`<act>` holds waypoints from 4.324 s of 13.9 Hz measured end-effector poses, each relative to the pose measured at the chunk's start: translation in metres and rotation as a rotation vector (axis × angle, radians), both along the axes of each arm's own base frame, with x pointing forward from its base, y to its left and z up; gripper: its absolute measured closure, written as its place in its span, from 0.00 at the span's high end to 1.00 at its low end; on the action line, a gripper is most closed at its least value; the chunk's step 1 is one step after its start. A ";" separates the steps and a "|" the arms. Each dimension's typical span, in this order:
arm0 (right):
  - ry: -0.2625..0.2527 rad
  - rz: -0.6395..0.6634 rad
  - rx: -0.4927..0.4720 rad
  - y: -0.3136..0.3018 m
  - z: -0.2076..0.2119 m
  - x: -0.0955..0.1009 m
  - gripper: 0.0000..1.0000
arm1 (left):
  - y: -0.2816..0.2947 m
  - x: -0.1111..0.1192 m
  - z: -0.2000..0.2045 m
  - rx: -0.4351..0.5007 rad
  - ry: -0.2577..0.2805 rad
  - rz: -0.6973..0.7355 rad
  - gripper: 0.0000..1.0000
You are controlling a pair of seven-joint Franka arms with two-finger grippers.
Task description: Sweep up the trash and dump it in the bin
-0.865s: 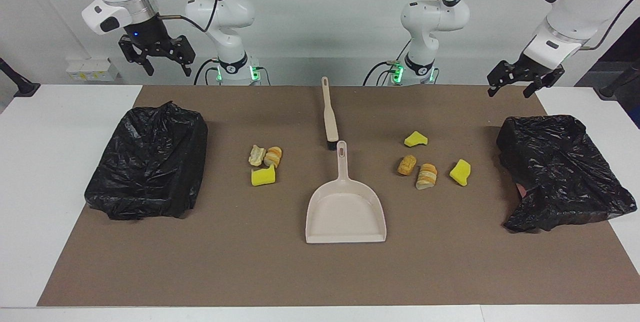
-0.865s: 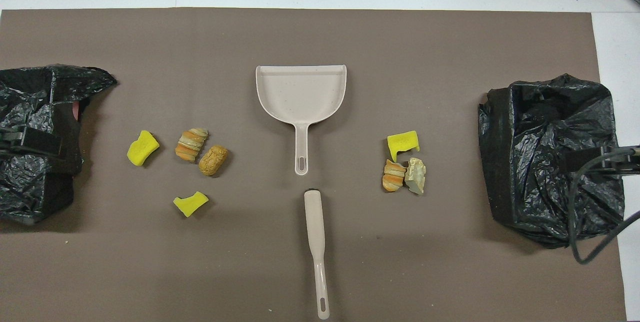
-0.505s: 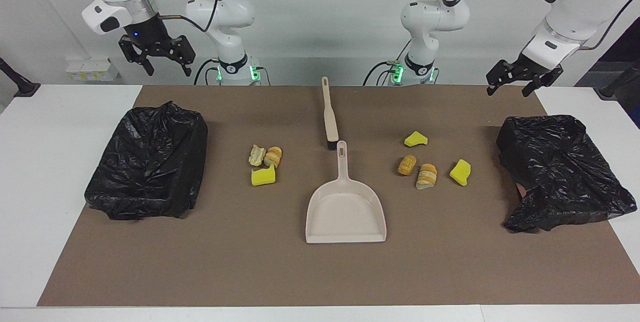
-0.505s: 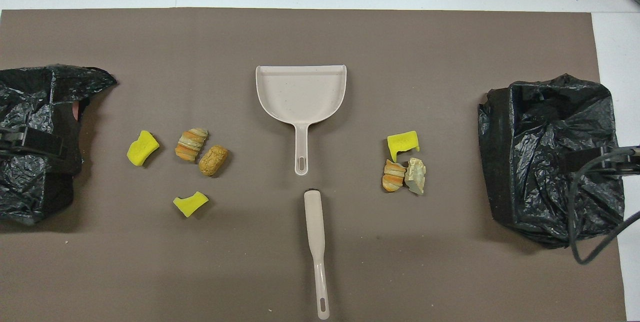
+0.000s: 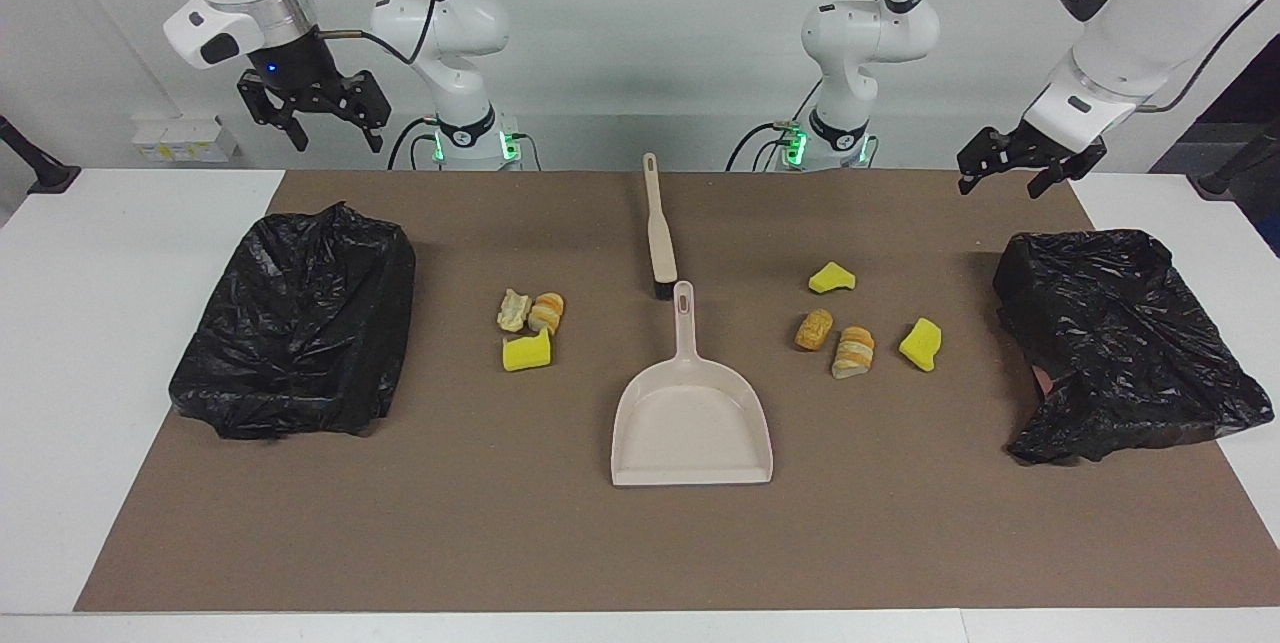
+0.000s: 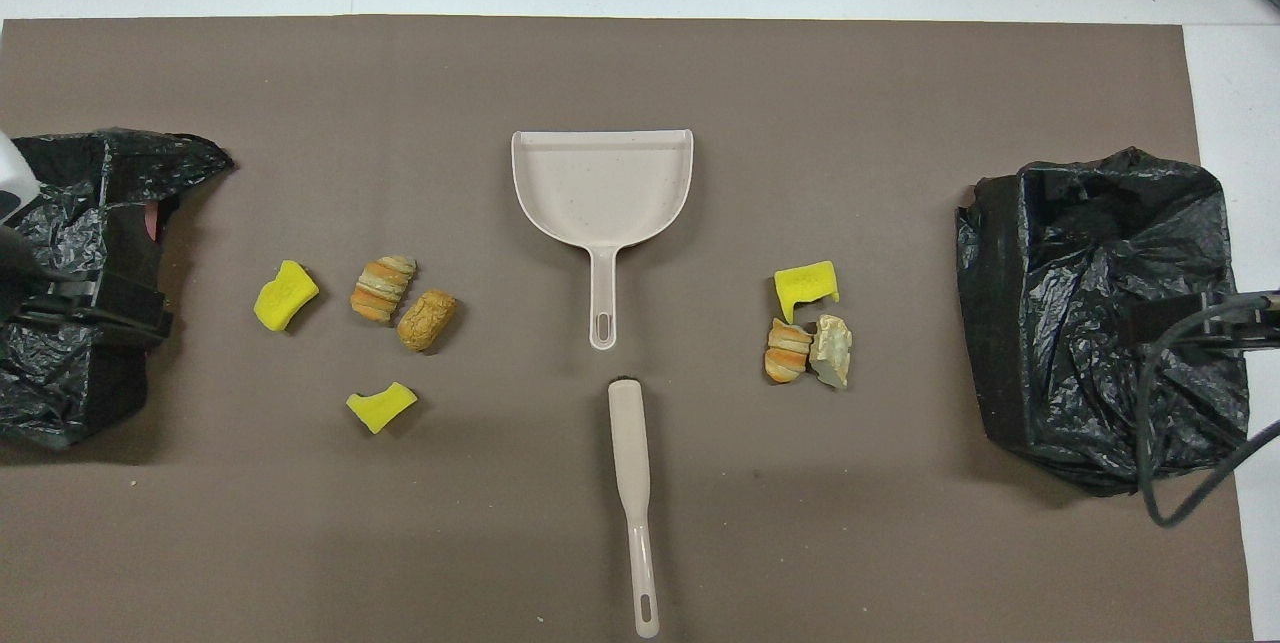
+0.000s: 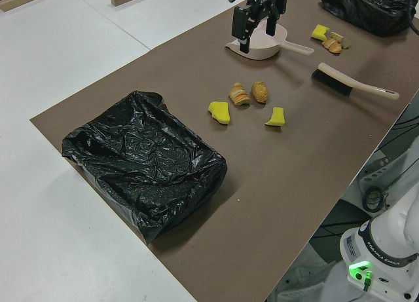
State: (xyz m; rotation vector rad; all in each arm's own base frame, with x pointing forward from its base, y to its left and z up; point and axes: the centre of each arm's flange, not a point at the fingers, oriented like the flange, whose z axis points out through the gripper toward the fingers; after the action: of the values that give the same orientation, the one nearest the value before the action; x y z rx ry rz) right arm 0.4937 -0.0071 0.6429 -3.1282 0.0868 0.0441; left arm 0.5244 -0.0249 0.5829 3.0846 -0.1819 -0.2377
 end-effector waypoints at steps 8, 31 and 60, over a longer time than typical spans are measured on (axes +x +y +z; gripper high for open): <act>0.000 0.000 0.000 0.000 0.000 0.000 1.00 | -0.086 -0.026 -0.033 0.016 -0.029 0.013 1.00; 0.000 0.000 0.000 0.000 0.000 0.000 1.00 | -0.396 -0.294 -0.267 -0.003 -0.140 -0.066 1.00; 0.000 0.000 0.000 0.000 0.000 0.000 1.00 | -0.177 -0.090 -0.182 0.455 -0.053 0.669 0.26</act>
State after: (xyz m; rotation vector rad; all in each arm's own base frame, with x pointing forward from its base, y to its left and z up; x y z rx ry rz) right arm 0.4937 -0.0071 0.6429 -3.1282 0.0868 0.0440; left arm 0.4339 -0.2023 0.4014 3.3417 1.0169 -0.1816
